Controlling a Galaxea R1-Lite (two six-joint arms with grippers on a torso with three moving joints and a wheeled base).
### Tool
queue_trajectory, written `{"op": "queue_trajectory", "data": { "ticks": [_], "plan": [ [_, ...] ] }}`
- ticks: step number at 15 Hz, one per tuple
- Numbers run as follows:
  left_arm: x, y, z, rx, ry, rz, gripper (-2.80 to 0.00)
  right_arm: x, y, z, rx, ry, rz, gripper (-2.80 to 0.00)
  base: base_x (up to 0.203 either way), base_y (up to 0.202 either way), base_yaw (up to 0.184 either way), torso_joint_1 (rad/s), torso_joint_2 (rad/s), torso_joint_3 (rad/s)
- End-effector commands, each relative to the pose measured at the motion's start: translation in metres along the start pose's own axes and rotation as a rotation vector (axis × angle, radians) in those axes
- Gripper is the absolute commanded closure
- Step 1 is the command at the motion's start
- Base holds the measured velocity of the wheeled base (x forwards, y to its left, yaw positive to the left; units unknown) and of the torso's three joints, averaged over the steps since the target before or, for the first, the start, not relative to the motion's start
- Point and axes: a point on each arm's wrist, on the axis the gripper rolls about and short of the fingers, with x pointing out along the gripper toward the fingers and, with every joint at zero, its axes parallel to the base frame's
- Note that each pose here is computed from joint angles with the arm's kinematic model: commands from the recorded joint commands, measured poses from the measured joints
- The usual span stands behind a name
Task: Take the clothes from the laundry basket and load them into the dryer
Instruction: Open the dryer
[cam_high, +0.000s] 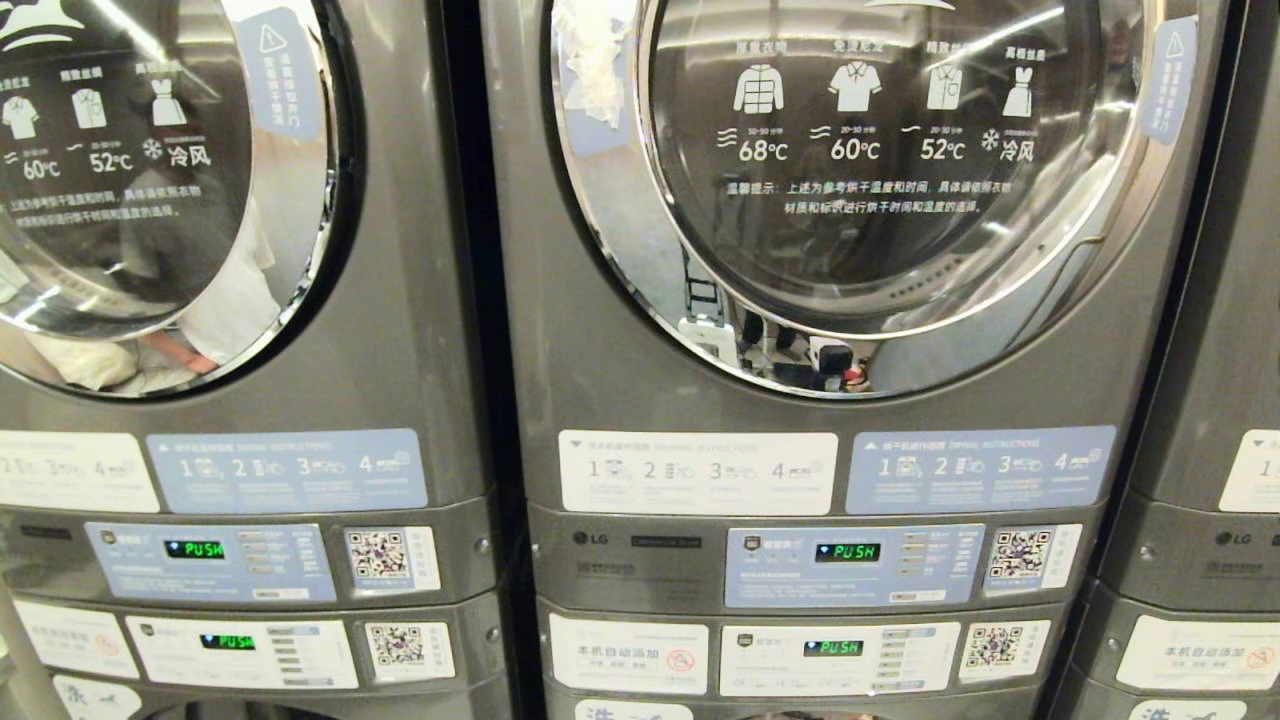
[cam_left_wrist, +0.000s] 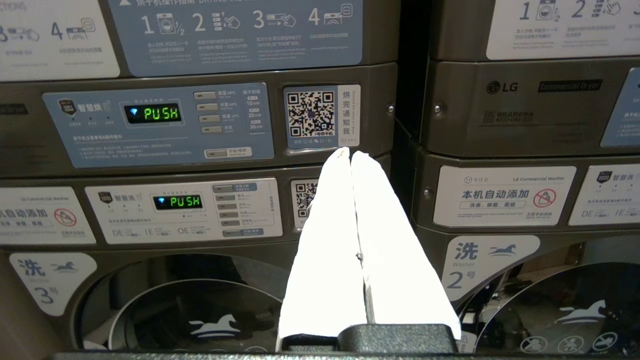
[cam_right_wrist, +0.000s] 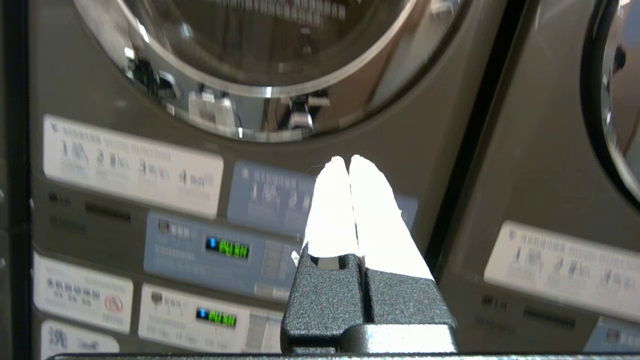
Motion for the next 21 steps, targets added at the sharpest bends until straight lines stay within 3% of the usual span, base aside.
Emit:
{"op": "queue_trajectory", "data": {
  "ticks": [1,4,7,9,13,16,19,20,21],
  "plan": [
    [0.0,0.0,0.0,-0.028,-0.001,0.004,0.0,0.05,-0.011,0.026,0.013,0.087,0.026,0.0,0.0,0.0,0.0,0.0,0.0,0.0],
    [0.0,0.0,0.0,-0.051,-0.003,0.007,0.0,0.119,-0.026,0.075,0.059,0.067,0.125,0.0,0.0,0.0,0.0,0.0,0.0,0.0],
    [0.0,0.0,0.0,-0.05,-0.002,0.007,0.0,0.145,-0.019,0.098,0.215,0.014,0.489,0.0,0.0,0.0,0.0,0.0,0.0,0.0],
    [0.0,0.0,0.0,-0.051,-0.002,0.007,0.0,0.143,-0.01,0.096,0.256,0.02,0.624,0.0,0.0,0.0,0.0,0.0,0.0,0.0],
    [0.0,0.0,0.0,-0.051,-0.002,0.007,0.0,0.177,0.009,0.088,0.273,0.075,0.745,0.0,0.0,0.0,0.0,0.0,0.0,0.0],
    [0.0,0.0,0.0,-0.051,-0.002,0.007,0.0,0.207,0.02,0.089,0.186,0.064,0.765,0.0,0.0,0.0,0.0,0.0,0.0,0.0],
    [0.0,0.0,0.0,-0.051,-0.002,0.007,0.0,0.253,0.037,0.087,0.176,0.081,0.785,0.0,0.0,0.0,0.0,0.0,0.0,0.0],
    [0.0,0.0,0.0,-0.051,-0.002,0.007,0.0,0.269,0.043,0.091,0.178,0.069,0.79,-2.8,0.0,0.0,0.0,0.0,0.0,0.0],
    [0.0,0.0,0.0,-0.051,-0.002,0.007,0.0,0.288,0.05,0.089,0.183,0.069,0.797,-2.8,0.0,0.0,0.0,0.0,0.0,0.0]
  ]
}}
